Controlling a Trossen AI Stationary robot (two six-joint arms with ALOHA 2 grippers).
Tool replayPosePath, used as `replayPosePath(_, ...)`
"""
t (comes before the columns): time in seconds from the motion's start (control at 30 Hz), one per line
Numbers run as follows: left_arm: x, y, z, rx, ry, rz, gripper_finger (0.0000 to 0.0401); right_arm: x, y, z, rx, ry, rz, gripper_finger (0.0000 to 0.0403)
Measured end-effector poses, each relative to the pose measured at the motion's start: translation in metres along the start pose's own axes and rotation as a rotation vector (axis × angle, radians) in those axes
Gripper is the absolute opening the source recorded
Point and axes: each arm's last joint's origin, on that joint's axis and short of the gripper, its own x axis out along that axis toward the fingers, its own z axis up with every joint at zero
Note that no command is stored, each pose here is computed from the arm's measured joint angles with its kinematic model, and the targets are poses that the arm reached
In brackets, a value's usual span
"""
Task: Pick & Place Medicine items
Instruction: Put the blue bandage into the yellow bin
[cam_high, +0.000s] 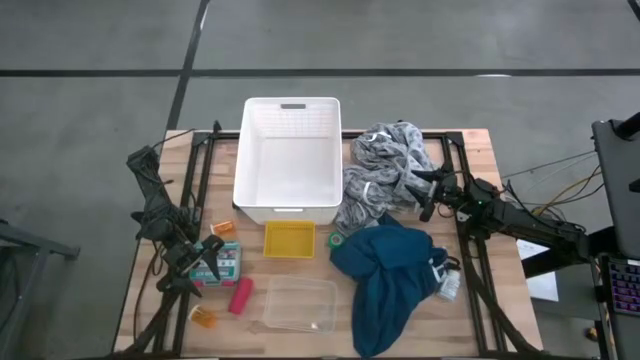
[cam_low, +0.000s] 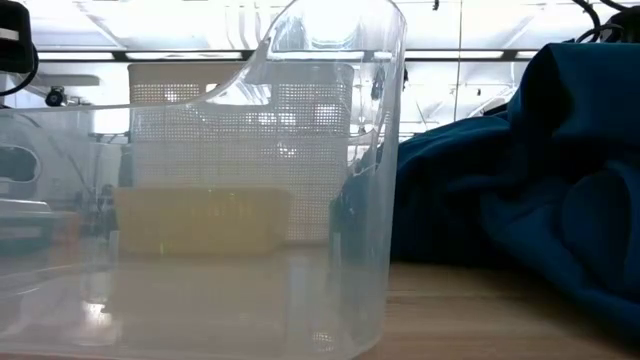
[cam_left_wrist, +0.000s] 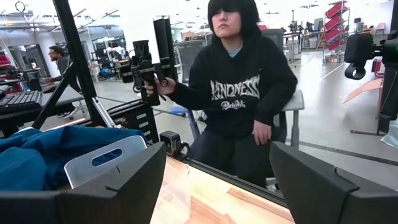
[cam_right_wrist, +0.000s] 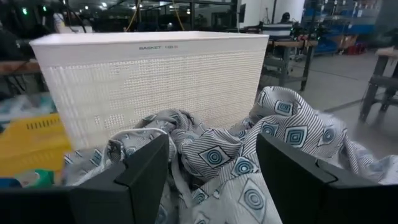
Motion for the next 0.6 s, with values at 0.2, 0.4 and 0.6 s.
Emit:
replayPosePath(0.2,0.0,0.0,0.0,0.0,0.0,0.0,0.0292,-0.001,0.004,0.008,0.152,-0.064,0.148,0.0238)
replayPosePath(0.4,0.0,0.0,0.0,0.0,0.0,-0.001,0.0292,-0.004,0.008,0.022,0.085,-0.215,0.27,0.0238)
replayPosePath(0.6,0.0,0.0,0.0,0.0,0.0,0.0,0.0292,-0.005,0.008,0.028,-0.033,-0.292,0.256,0.0238)
